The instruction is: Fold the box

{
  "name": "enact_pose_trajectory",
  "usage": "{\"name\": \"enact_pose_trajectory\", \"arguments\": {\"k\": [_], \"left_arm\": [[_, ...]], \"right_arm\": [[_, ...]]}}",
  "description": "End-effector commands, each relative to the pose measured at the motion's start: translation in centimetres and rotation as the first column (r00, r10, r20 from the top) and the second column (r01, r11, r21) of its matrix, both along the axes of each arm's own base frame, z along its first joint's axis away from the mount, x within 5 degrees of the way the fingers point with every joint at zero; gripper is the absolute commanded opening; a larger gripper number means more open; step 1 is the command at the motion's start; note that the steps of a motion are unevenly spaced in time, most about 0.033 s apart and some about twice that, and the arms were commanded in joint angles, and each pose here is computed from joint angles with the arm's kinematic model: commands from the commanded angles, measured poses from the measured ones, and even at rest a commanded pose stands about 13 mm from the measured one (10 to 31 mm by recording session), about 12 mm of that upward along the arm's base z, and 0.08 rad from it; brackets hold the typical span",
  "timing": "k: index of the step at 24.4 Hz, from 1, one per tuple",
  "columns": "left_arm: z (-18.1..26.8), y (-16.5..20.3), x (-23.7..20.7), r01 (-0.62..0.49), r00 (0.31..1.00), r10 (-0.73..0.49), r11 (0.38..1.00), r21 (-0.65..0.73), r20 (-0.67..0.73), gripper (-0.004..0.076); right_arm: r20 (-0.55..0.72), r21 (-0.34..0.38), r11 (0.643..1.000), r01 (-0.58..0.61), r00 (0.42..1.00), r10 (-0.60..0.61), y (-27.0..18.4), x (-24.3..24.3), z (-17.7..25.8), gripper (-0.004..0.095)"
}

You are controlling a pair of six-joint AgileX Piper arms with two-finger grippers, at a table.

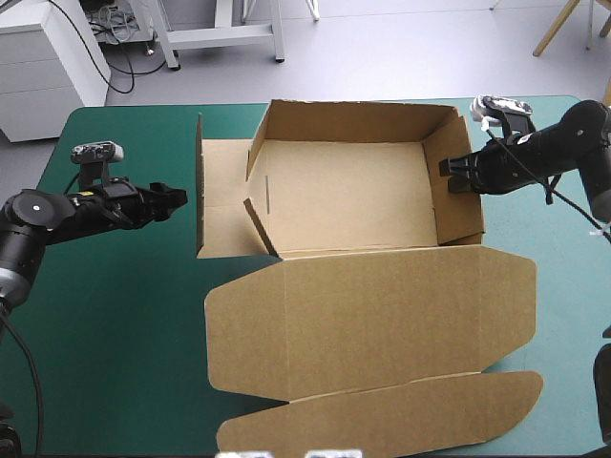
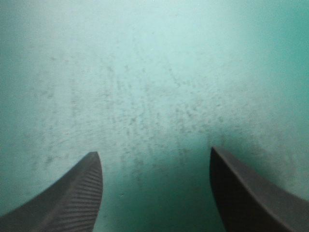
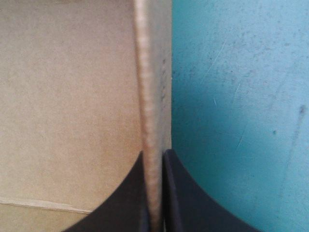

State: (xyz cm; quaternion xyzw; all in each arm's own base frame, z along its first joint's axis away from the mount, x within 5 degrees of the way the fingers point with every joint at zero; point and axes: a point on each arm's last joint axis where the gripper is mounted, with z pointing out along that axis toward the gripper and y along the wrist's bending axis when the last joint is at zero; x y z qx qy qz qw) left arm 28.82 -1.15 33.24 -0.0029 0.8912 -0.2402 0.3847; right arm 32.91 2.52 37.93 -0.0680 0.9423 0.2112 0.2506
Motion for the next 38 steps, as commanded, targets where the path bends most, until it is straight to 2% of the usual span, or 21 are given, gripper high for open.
{"name": "enact_pose_trajectory", "arguments": {"k": [1, 7, 13, 16, 20, 23, 25, 30, 35, 38], "left_arm": [[2.7, -1.0, -0.3, 0.003, 0.997, 0.010, 0.987, -0.163, 0.074, 0.0482], [2.7, -2.1, -1.2, 0.104, 0.994, -0.105, 0.963, -0.247, 0.010, 0.0482], [2.9, -2.8, -2.0, 0.177, 0.981, -0.194, 0.933, -0.315, -0.024, 0.0482], [2.9, -3.0, -2.2, 0.195, 0.976, -0.217, 0.922, -0.335, -0.030, 0.0482], [2.9, -3.3, -2.7, 0.237, 0.959, -0.275, 0.904, -0.357, -0.060, 0.0482], [3.0, -3.6, -3.0, 0.264, 0.948, -0.312, 0.884, -0.385, -0.067, 0.0482], [3.1, -3.7, -3.2, 0.302, 0.937, -0.345, 0.876, -0.376, -0.050, 0.0482], [2.9, -3.7, -3.3, 0.317, 0.933, -0.356, 0.881, -0.351, -0.049, 0.0482], [1.5, -2.9, -3.5, 0.320, 0.925, -0.350, 0.927, -0.194, -0.146, 0.0482], [1.2, -2.7, -3.5, 0.309, 0.926, -0.337, 0.936, -0.169, -0.171, 0.0482]], "right_arm": [[0.103, 0.078, 0.997, -0.013, 0.995, 0.005, 0.5, -1.3, 2.9, -0.0019], [0.092, 0.091, 0.996, 0.001, 0.996, -0.009, 0.6, -1.0, 1.9, -0.0019], [0.065, 0.100, 0.993, 0.069, 0.995, -0.076, 0.8, -0.3, -2.0, -0.0019], [0.068, 0.092, 0.994, 0.062, 0.995, -0.068, 2.1, -0.2, -3.7, -0.0019], [0.153, 0.094, 0.994, 0.047, 0.986, -0.062, 5.4, 0.2, -4.9, -0.0019], [0.164, 0.109, 0.993, 0.048, 0.984, -0.066, 6.9, 0.6, -5.3, -0.0019], [0.161, 0.124, 0.992, 0.039, 0.985, -0.058, 7.9, 0.8, -5.8, -0.0018], [0.159, 0.121, 0.993, 0.001, 0.987, -0.020, 9.6, 0.7, -6.3, -0.0018], [0.198, 0.135, 0.990, -0.036, 0.980, 0.008, 12.0, 0.2, -6.0, -0.0017], [0.214, 0.128, 0.990, -0.064, 0.976, 0.035, 13.1, -0.2, -6.0, -0.0017]]}}
